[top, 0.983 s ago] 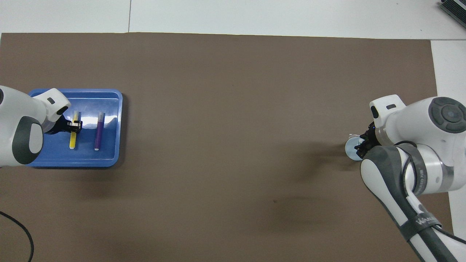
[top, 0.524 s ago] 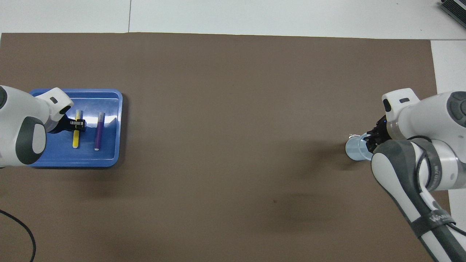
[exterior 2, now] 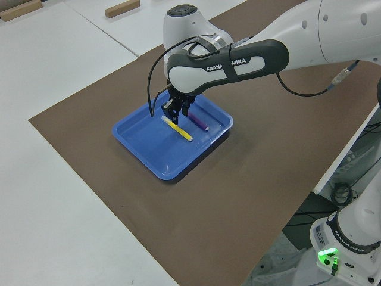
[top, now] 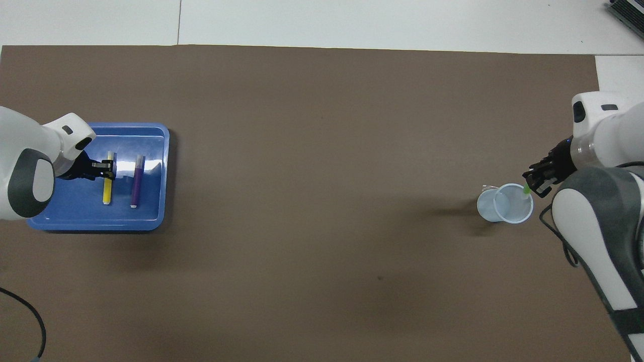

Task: Right arm passes pens to left for tray arrangement
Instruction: 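Pull the green marker from the cup with the right gripper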

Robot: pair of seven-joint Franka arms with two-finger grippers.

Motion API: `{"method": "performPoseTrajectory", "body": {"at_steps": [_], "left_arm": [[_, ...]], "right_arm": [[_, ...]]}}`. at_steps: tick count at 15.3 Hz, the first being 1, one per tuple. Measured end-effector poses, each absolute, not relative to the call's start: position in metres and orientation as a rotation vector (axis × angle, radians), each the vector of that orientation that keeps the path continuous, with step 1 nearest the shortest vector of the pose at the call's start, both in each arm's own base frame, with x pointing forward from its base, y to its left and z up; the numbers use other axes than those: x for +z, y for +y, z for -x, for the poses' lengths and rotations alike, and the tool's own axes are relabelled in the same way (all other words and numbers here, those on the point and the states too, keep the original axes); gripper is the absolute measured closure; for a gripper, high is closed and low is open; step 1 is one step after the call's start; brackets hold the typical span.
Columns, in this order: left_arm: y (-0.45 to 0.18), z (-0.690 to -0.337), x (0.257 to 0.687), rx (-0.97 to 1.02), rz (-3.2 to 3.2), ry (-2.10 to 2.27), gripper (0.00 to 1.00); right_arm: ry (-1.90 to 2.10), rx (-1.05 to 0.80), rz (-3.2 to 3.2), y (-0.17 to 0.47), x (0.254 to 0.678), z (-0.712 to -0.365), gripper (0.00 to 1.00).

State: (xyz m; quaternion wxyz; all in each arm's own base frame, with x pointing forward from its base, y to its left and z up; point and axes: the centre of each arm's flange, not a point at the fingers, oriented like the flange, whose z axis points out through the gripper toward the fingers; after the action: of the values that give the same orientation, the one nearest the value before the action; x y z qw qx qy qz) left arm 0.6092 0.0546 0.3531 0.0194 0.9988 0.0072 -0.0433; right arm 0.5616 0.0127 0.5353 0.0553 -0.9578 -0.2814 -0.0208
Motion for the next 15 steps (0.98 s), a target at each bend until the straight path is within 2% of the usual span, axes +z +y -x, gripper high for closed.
{"method": "performPoseTrajectory", "body": {"at_steps": [1,2,3,6,10,15], "left_arm": [[0.052,-0.611,0.362,-0.147,-3.065,0.058,0.41],[0.050,-0.613,0.371,-0.156,-3.031,0.109,0.40],[0.048,-0.614,0.379,-0.160,-2.995,0.181,0.33],[0.039,-0.614,0.395,-0.192,-2.877,0.419,0.04],[0.022,-0.610,0.422,-0.315,-2.693,0.640,0.00],[-0.030,-0.604,0.468,-0.455,-2.434,1.008,0.00]], "right_arm": [[-0.724,-0.082,2.880,0.020,0.540,-0.562,0.83],[-0.584,-0.092,2.847,0.027,0.542,-0.562,0.83],[-0.435,-0.089,2.809,0.036,0.543,-0.562,0.83],[-0.073,-0.051,2.730,0.081,0.548,-0.562,0.83],[0.234,-0.097,2.659,0.155,0.550,-0.562,0.83],[0.642,-0.172,2.436,0.202,0.555,-0.563,0.83]]}}
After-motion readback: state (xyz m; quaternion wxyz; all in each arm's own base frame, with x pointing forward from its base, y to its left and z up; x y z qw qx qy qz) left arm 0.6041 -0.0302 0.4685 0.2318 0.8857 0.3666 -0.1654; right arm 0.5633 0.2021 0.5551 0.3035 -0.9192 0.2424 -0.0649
